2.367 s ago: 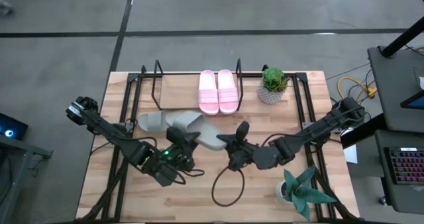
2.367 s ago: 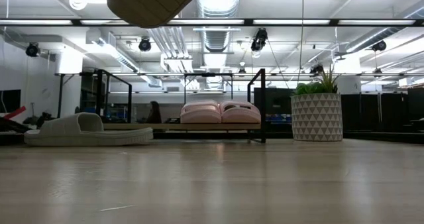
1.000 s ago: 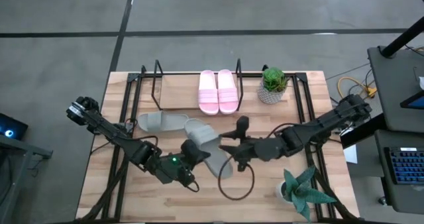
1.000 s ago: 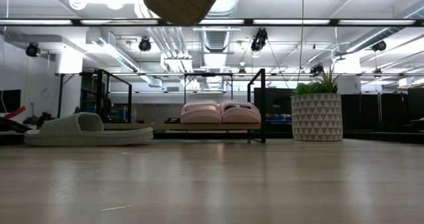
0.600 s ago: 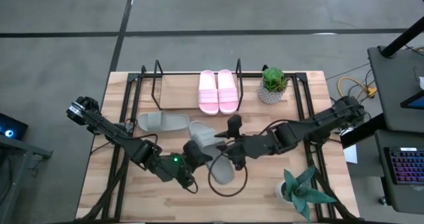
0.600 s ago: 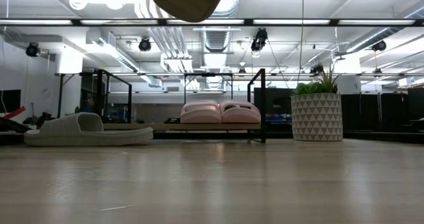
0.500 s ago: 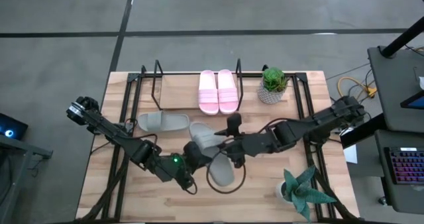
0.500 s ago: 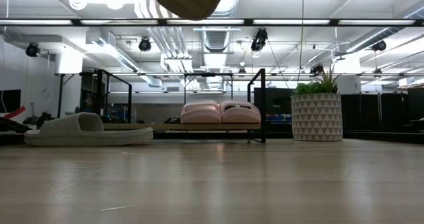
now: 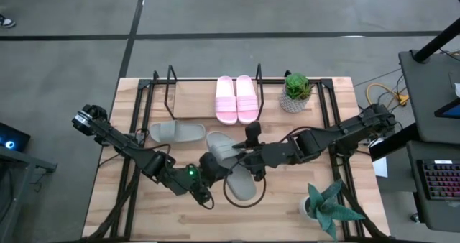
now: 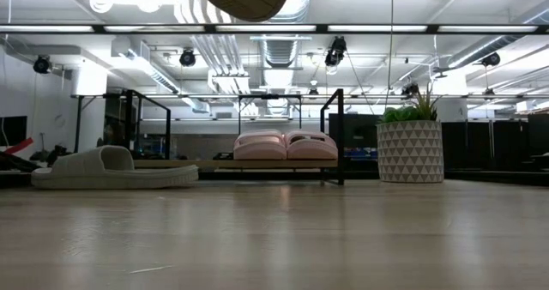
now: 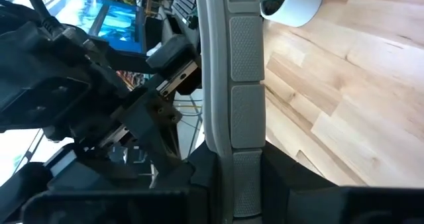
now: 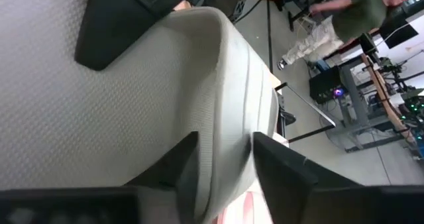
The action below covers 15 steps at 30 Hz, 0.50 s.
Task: Pick and place slides into the shelf
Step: Put the bottom gray slide on the shelf
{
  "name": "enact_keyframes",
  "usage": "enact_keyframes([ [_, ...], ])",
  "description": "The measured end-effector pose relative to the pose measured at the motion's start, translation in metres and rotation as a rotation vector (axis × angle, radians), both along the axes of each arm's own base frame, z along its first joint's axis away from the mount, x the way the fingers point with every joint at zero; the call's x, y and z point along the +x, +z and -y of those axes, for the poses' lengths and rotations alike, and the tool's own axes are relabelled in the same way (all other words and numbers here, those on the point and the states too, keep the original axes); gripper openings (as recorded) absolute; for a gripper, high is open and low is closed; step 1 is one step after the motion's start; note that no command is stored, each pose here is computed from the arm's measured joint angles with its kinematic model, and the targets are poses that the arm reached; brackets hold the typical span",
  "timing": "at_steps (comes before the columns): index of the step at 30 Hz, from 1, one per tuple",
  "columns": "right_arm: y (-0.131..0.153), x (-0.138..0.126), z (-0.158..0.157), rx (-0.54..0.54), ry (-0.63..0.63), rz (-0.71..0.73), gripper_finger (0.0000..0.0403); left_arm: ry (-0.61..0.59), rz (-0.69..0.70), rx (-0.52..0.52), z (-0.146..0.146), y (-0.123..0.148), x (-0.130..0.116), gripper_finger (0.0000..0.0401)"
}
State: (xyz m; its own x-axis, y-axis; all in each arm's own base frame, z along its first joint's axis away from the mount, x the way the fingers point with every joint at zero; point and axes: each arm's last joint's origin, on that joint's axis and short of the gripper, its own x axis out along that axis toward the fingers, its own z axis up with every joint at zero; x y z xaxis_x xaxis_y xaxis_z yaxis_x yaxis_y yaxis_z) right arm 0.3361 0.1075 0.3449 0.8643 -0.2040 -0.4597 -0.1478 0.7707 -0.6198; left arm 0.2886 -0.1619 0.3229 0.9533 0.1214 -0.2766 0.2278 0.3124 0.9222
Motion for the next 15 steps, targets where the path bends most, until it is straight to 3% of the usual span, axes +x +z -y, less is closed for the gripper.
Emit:
enact_keyframes([
  [4,-0.002,-0.001,0.001,-0.021,0.002,-0.033,0.0036,0.019,0.02,-0.081,0.0,0.001,0.0,0.0045],
  [6,-0.005,-0.001,0.001,-0.012,-0.014,-0.039,0.0018,0.033,0.025,-0.135,0.0,0.001,0.0,0.0054],
  [9,-0.005,-0.001,0.002,-0.019,-0.048,-0.038,0.0012,0.063,0.035,-0.18,-0.001,0.002,0.0,0.0109],
  [15,-0.005,-0.002,0.006,-0.077,-0.138,-0.023,0.001,0.276,0.043,-0.343,-0.012,0.006,-0.019,0.0228],
])
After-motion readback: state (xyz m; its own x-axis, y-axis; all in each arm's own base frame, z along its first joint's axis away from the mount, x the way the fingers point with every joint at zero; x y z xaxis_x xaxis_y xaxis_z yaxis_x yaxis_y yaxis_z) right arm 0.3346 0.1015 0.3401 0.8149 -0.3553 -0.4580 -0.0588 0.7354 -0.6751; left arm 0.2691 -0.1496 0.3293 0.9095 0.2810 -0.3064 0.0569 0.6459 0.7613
